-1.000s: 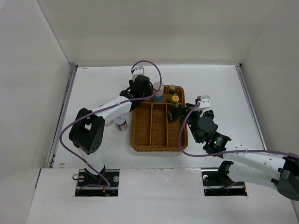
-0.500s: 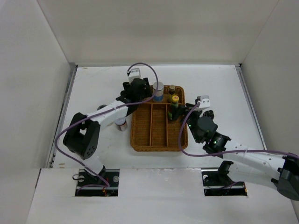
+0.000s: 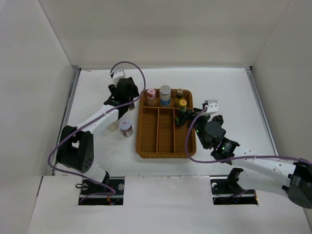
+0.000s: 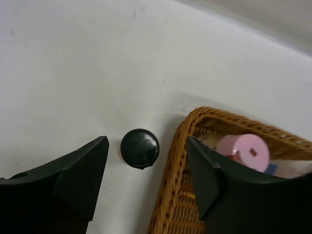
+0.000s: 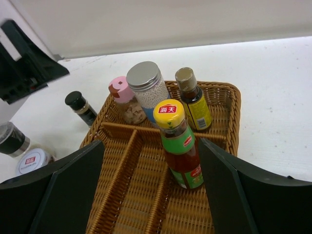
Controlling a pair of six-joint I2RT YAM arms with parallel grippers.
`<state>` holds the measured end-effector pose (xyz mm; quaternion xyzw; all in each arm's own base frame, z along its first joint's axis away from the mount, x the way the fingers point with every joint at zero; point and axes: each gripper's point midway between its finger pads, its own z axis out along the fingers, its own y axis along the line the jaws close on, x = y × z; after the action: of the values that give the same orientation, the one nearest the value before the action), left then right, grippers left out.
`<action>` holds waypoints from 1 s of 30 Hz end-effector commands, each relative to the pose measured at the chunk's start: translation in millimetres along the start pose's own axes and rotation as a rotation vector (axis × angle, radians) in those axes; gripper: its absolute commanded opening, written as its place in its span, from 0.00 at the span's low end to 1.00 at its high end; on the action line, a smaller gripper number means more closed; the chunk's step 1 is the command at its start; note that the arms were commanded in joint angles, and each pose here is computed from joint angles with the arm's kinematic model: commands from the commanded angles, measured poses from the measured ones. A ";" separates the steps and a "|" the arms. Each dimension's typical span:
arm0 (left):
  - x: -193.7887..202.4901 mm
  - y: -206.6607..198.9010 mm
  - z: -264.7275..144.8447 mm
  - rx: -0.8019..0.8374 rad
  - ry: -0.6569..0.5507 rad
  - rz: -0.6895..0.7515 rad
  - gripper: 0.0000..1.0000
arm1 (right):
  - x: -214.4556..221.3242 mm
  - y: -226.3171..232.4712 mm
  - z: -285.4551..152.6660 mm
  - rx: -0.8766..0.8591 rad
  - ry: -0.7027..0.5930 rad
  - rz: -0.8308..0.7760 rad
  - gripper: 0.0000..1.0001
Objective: Organize the condiment bottles
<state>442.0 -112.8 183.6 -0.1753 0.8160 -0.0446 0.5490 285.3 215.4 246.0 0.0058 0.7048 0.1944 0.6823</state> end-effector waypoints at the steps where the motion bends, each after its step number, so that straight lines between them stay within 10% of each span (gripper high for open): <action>1: 24.4 5.4 9.3 -0.026 0.076 0.053 0.64 | -14.0 5.1 2.4 -0.014 -0.049 0.042 0.84; 11: 28.6 3.0 24.5 -0.030 0.074 0.074 0.61 | -9.4 8.3 4.5 -0.024 -0.032 0.036 0.85; 21: 31.1 2.2 28.7 -0.031 0.076 0.083 0.35 | -13.3 2.9 1.6 -0.017 -0.046 0.049 0.85; 30: -44.8 -25.8 -34.5 0.083 -0.134 -0.013 0.30 | -11.8 4.5 3.4 -0.017 -0.043 0.046 0.85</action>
<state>435.4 -120.4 159.2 -0.1449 0.8399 -0.0224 0.5226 287.4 216.5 243.5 0.0051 0.7064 0.1943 0.6806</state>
